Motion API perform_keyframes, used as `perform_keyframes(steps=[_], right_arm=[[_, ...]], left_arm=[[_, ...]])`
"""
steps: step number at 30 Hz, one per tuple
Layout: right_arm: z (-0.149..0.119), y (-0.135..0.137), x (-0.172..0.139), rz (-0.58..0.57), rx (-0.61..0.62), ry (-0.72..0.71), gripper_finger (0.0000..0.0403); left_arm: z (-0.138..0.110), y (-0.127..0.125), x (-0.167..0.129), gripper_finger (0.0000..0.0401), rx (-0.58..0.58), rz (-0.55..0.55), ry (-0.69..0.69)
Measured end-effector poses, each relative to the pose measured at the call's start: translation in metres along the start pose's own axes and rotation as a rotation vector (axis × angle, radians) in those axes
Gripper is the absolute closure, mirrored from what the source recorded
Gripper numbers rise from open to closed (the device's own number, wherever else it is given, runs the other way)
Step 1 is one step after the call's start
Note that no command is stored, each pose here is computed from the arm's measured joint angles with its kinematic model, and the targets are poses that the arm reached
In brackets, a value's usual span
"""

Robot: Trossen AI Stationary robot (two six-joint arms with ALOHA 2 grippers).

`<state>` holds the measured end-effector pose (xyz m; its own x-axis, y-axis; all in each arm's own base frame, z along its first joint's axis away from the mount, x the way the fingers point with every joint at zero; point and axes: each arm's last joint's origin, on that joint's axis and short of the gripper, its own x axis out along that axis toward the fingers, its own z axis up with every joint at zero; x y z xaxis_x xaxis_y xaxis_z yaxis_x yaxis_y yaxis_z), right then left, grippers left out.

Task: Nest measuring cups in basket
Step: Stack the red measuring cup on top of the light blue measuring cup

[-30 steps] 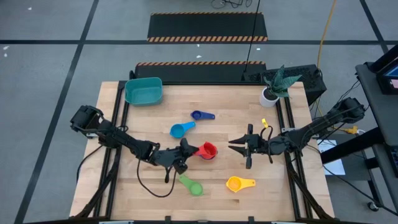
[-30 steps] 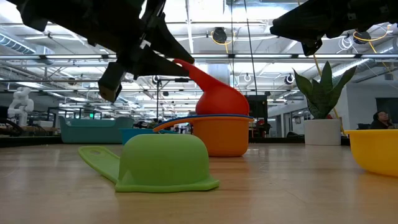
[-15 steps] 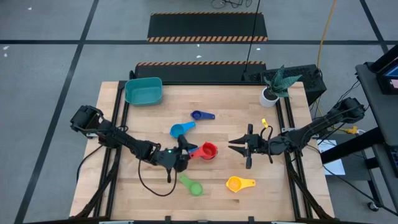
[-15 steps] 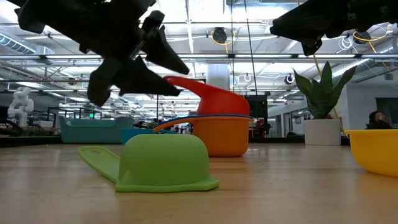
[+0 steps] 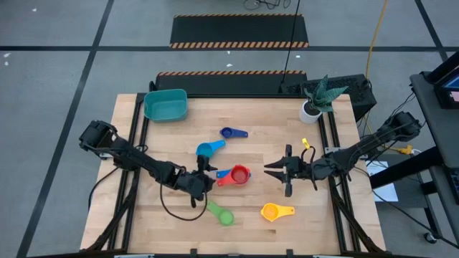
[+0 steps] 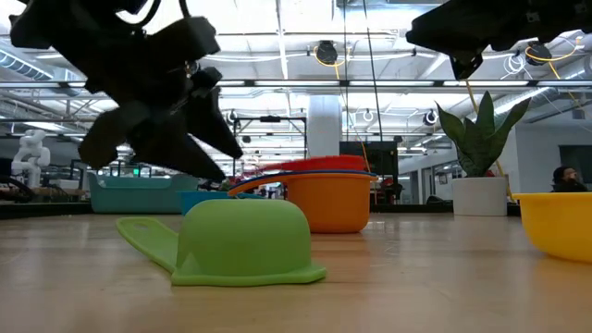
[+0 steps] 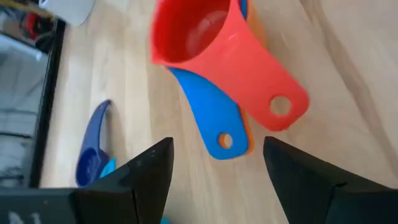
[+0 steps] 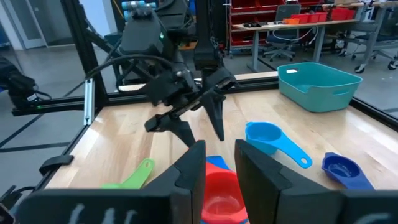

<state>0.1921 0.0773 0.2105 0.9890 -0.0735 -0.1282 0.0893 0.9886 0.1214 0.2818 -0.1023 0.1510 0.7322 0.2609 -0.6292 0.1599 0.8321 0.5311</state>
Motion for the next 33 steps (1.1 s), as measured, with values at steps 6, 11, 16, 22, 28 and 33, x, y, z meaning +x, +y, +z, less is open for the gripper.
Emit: perform_keyframes(steps=[6,11,16,22,28,33], right_arm=[[0.0,0.002,-0.001,0.01,0.016,0.001,0.0326],[-0.001,0.005,-0.003,0.026,0.049,0.004,0.0326],[-0.002,0.006,-0.003,0.032,0.046,0.008,0.0326],[-0.002,0.004,-0.002,0.016,0.024,0.019,0.0326],[-0.003,0.001,-0.001,-0.001,-0.005,0.025,0.0326],[-0.003,-0.002,0.001,-0.017,-0.059,0.031,0.0326]], left_arm=[[-0.003,-0.005,-0.007,0.0151,-0.139,-0.025,0.041],[0.001,-0.011,-0.016,0.015,-0.3,-0.063,0.016],[0.007,-0.014,-0.027,0.015,-0.429,-0.1,-0.025],[0.016,-0.014,-0.031,0.0119,-0.559,-0.118,-0.103],[0.018,-0.015,-0.018,0.0032,-0.571,-0.073,-0.139],[0.014,-0.011,0.0,0.001,-0.592,-0.038,-0.127]])
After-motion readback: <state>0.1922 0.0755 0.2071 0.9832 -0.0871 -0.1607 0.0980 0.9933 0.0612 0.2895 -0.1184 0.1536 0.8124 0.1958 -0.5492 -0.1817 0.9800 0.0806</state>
